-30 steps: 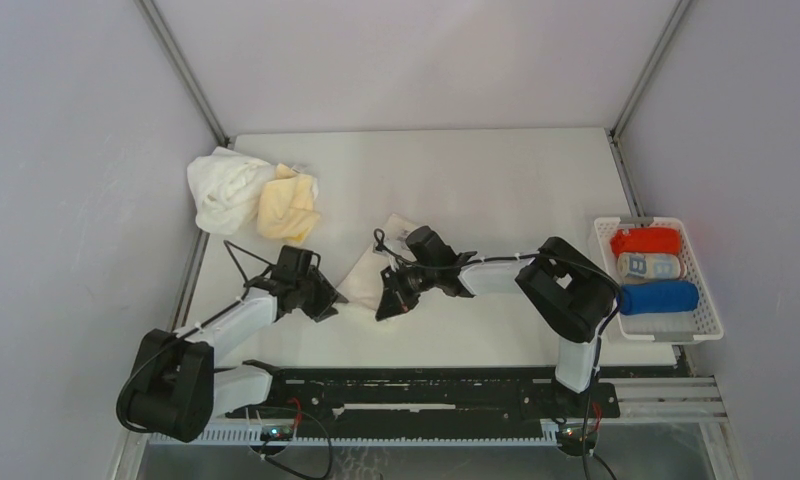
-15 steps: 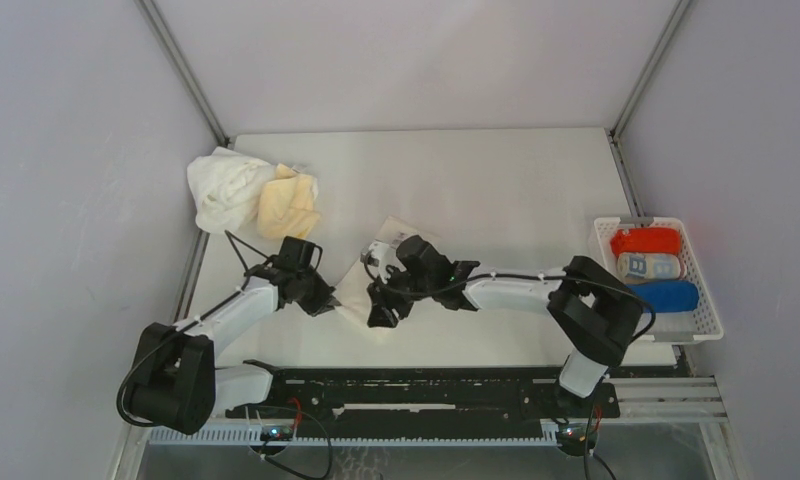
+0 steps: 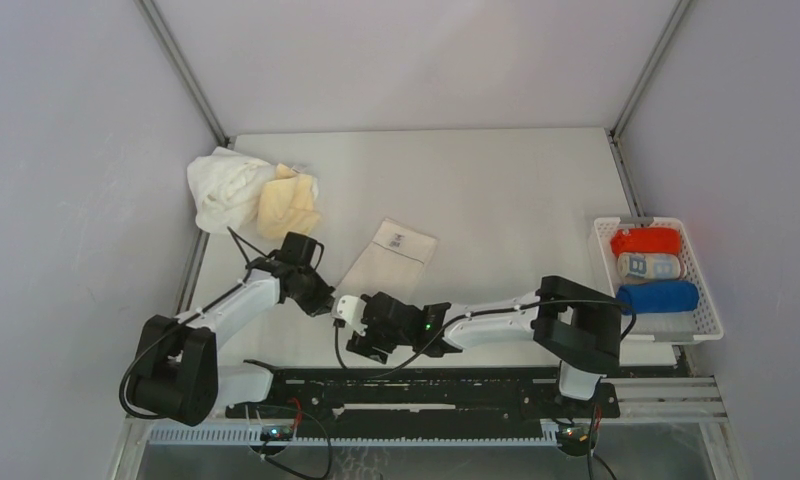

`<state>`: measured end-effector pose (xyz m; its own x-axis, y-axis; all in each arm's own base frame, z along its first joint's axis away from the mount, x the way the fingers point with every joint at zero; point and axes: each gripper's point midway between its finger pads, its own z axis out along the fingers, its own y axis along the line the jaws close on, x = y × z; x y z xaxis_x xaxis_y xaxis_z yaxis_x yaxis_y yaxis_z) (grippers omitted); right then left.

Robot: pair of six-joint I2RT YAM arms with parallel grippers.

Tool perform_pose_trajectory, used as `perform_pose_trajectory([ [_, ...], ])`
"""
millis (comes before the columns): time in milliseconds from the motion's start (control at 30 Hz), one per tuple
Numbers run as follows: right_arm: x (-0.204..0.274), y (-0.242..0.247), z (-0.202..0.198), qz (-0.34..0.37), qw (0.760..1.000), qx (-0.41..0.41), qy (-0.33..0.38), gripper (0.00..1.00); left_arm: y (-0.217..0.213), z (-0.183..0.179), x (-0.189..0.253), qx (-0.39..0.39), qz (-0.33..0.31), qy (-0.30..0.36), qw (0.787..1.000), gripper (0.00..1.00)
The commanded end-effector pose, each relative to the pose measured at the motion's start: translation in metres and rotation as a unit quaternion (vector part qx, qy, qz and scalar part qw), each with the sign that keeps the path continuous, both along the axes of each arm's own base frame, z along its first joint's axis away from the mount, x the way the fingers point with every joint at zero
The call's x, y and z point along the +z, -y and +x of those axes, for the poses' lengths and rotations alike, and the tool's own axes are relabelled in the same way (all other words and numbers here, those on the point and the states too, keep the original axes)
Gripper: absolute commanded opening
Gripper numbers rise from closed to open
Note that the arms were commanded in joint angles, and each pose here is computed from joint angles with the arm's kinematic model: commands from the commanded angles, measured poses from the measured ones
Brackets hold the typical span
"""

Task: Roll the towels
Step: Roll the towel at the center of the board.

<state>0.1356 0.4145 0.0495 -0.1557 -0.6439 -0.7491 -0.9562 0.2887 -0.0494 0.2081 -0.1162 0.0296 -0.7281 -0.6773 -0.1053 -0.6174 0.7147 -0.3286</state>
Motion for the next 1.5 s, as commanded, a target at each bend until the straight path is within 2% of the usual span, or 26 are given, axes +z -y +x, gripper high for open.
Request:
perform_pose_trajectory([
  [0,-0.003,-0.003,0.011,-0.034,0.997,-0.003,0.073,0.65,0.005,0.009,0.01,-0.007,-0.005,0.004,1.0,0.0],
  [200,-0.02,0.004,0.016,-0.078,0.991,-0.011,0.107,0.61,0.005,0.01,0.008,-0.006,-0.004,-0.002,1.0,0.0],
  [500,-0.03,0.011,0.009,-0.11,0.987,0.009,0.114,0.46,0.004,0.013,0.008,-0.001,-0.008,-0.007,1.0,0.0],
  [767,-0.026,0.007,0.0,-0.116,0.982,0.032,0.144,0.48,0.006,0.015,0.005,0.007,-0.02,-0.02,1.0,0.0],
  [1000,-0.036,0.01,0.001,-0.128,0.982,0.031,0.137,0.39,0.01,0.015,0.004,0.013,-0.039,-0.025,0.999,0.0],
  [1167,-0.036,0.013,0.005,-0.115,0.989,0.025,0.091,0.17,0.01,0.02,0.005,0.014,-0.039,-0.025,0.999,0.0],
  [1233,-0.032,0.013,0.005,-0.101,0.992,0.027,0.063,0.11,0.011,0.023,0.006,0.015,-0.039,-0.024,0.999,0.0],
  [1367,-0.014,0.01,0.001,-0.039,0.997,0.044,-0.05,0.03,0.009,0.029,0.008,0.016,-0.038,-0.022,0.999,0.01],
  [1467,0.006,0.01,0.004,0.021,0.987,0.045,-0.151,0.0,0.01,0.035,0.012,0.015,-0.039,-0.019,0.999,0.02],
])
